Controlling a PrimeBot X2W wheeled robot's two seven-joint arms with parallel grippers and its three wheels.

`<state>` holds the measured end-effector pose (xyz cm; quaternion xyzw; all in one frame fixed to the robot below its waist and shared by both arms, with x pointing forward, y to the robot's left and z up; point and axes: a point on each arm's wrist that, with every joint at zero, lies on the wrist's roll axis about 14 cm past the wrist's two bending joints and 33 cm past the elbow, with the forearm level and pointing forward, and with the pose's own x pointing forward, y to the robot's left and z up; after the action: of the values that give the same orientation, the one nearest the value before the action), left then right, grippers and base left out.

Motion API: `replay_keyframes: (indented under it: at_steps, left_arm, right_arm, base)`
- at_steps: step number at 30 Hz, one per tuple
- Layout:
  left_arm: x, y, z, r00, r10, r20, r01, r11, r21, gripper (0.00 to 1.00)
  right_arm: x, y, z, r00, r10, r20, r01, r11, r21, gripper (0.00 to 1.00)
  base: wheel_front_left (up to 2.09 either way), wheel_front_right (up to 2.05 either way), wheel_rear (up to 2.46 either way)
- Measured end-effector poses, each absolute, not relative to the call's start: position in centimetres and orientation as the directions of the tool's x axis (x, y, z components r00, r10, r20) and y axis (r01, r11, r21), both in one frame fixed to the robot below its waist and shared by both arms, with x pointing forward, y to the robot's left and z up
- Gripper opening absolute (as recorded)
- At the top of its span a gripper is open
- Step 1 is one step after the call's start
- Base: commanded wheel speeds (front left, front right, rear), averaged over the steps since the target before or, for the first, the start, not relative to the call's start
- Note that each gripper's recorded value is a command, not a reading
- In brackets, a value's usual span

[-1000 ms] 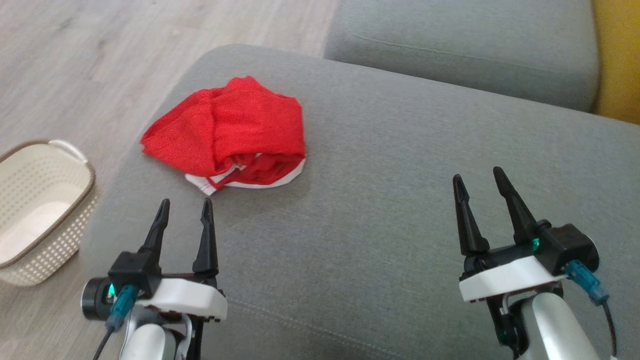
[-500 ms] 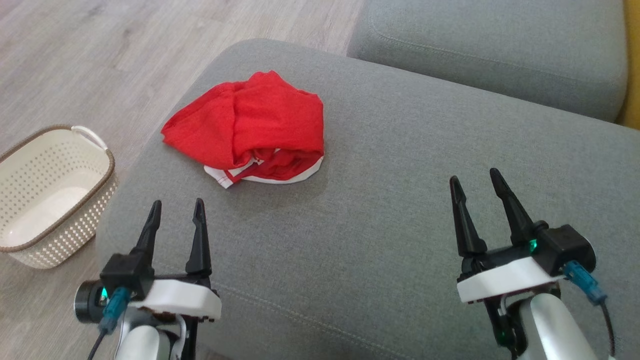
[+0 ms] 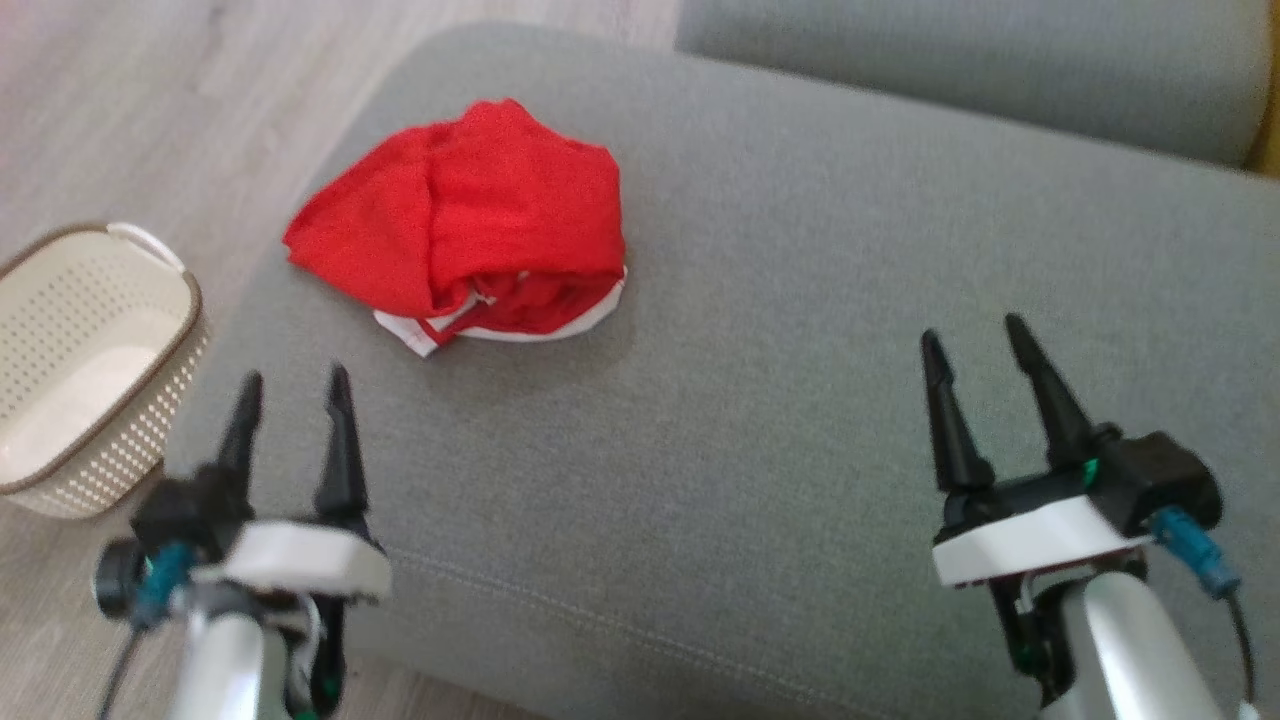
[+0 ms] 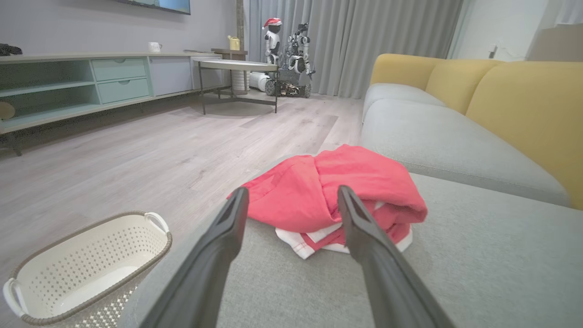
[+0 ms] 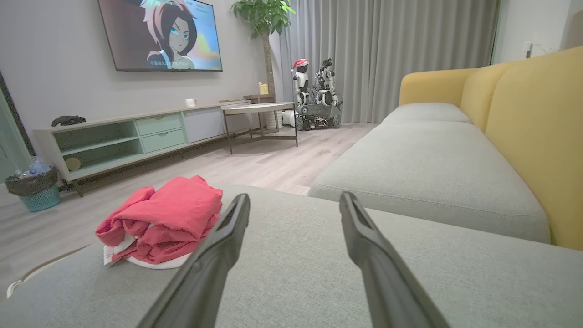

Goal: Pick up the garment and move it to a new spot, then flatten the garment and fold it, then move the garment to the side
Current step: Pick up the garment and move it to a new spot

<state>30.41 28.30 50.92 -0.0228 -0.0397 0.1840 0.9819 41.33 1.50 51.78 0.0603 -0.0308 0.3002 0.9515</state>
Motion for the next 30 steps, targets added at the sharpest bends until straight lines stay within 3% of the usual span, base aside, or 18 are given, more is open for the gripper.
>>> replay_keyframes:
  at_steps: [6,17,30]
  left_arm:
    - [34.1,29.5,49.3,0.948,0.319,0.002,-0.319,0.947,-0.047,1.0]
    - [43.7,31.6,44.1,0.926,0.221,-0.305,-0.249,0.967,-0.055,1.0]
    - [48.2,31.9,39.6,0.866,0.2,-0.458,-0.239,0.971,-0.026,1.0]
  right_arm:
    - [43.4,0.0,51.0,0.847,0.526,0.074,-0.531,0.843,0.087,1.0]
    - [46.2,-2.7,47.9,0.887,0.461,0.004,-0.46,0.885,0.073,1.0]
    - [47.7,-6.0,46.3,0.924,0.382,-0.023,-0.38,0.923,0.06,1.0]
  base:
    - [0.0,0.0,0.0]
    - [0.0,0.0,0.0]
    - [0.0,0.0,0.0]
